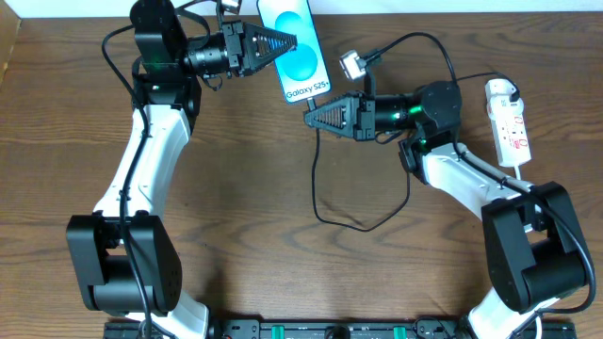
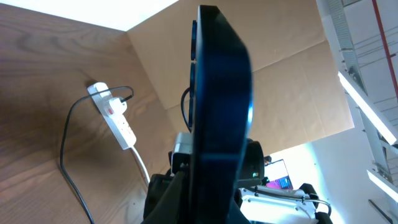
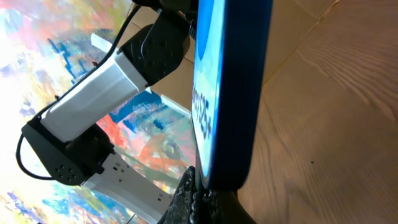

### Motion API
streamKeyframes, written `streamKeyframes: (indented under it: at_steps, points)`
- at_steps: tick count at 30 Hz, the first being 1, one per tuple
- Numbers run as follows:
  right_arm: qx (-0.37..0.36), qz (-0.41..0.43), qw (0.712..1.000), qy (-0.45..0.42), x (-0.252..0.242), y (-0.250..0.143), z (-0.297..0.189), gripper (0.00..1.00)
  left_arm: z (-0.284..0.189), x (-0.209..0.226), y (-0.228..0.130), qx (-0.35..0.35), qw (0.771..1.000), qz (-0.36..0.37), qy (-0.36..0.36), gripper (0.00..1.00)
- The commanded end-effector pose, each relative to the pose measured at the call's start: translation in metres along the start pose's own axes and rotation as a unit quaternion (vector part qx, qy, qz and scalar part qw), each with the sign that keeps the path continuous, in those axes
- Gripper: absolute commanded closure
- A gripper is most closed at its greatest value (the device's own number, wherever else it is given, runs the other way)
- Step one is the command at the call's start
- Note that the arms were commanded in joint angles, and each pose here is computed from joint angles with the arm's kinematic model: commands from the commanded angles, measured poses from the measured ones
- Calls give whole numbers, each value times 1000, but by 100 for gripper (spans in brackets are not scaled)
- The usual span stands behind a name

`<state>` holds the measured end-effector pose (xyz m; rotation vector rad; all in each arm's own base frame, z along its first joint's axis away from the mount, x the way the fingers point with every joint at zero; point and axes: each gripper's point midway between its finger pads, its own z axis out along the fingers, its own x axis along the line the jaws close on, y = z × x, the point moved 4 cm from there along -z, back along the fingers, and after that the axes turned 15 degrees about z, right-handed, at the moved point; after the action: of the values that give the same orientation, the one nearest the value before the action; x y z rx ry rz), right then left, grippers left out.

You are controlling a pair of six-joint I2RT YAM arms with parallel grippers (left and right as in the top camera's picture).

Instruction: Plug charger to phone and switch on socket

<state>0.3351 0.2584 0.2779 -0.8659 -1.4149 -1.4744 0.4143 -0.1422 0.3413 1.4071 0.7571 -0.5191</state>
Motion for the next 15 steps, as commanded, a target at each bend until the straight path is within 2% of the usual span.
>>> streamKeyframes:
  at_steps: [1,4,7,9,10,11,12,15]
  points:
    - [-89,-36,995,9,23,36,-8,99,11,-27,-13,61,996,18,-61,93]
    - [-83,-36,996,9,23,35,-8,98,10,-27,-13,60,996,18,-60,93]
    - [-68,-36,997,8,23,31,-7,90,7,-26,-11,57,997,18,-57,93]
    - [-53,-35,998,7,22,27,-7,78,4,-24,-10,54,997,18,-54,93]
    - [-45,-29,999,4,20,25,-7,68,1,-23,-9,51,997,18,-51,93]
    - [-40,-20,999,-3,15,25,-8,50,-2,-22,-7,48,998,18,-49,92]
    - [-39,-12,999,-9,11,24,-10,45,-5,-21,-6,45,998,18,-46,93]
    - [-39,15,999,-29,-3,26,-18,40,-16,-17,-2,33,999,19,-35,92]
